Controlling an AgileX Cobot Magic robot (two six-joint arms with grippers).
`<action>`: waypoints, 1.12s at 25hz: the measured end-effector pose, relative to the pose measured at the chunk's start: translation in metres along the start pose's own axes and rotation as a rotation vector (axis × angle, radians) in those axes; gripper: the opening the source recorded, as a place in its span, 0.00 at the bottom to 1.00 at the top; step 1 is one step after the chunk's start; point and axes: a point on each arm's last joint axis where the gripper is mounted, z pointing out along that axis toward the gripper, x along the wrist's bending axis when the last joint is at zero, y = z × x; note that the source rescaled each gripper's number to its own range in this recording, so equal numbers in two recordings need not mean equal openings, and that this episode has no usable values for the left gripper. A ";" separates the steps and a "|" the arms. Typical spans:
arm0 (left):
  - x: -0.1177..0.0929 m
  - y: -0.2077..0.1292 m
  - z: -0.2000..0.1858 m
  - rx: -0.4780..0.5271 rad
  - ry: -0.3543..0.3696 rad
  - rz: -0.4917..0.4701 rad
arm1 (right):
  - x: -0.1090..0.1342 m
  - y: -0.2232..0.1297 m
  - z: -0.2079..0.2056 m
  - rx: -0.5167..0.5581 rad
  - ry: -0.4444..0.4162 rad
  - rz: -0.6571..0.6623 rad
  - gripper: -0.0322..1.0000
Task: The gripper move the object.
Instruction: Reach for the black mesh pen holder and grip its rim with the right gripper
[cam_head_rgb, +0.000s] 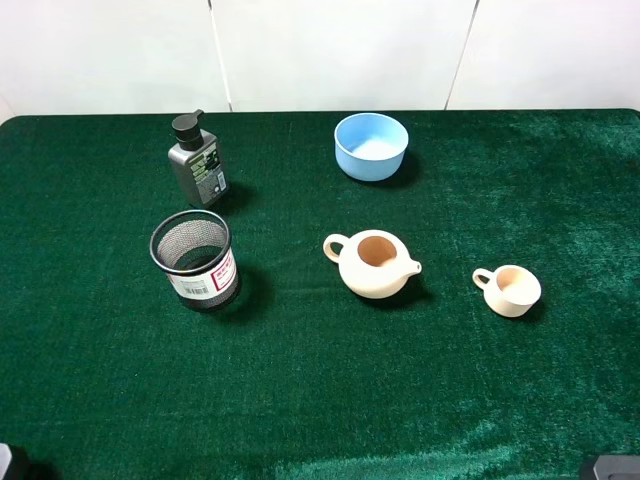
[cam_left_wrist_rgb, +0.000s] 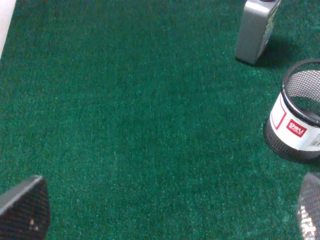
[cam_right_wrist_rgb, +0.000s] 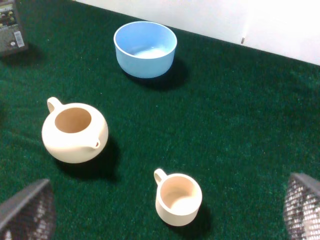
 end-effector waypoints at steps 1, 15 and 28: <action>0.000 0.000 0.000 0.000 0.000 0.000 | 0.000 0.000 0.001 0.007 0.000 0.000 1.00; 0.000 0.000 0.000 0.000 0.000 0.000 | -0.006 0.047 0.041 0.180 0.010 0.006 1.00; 0.000 0.000 0.000 0.000 0.000 0.000 | -0.010 0.064 0.101 0.296 0.032 -0.012 1.00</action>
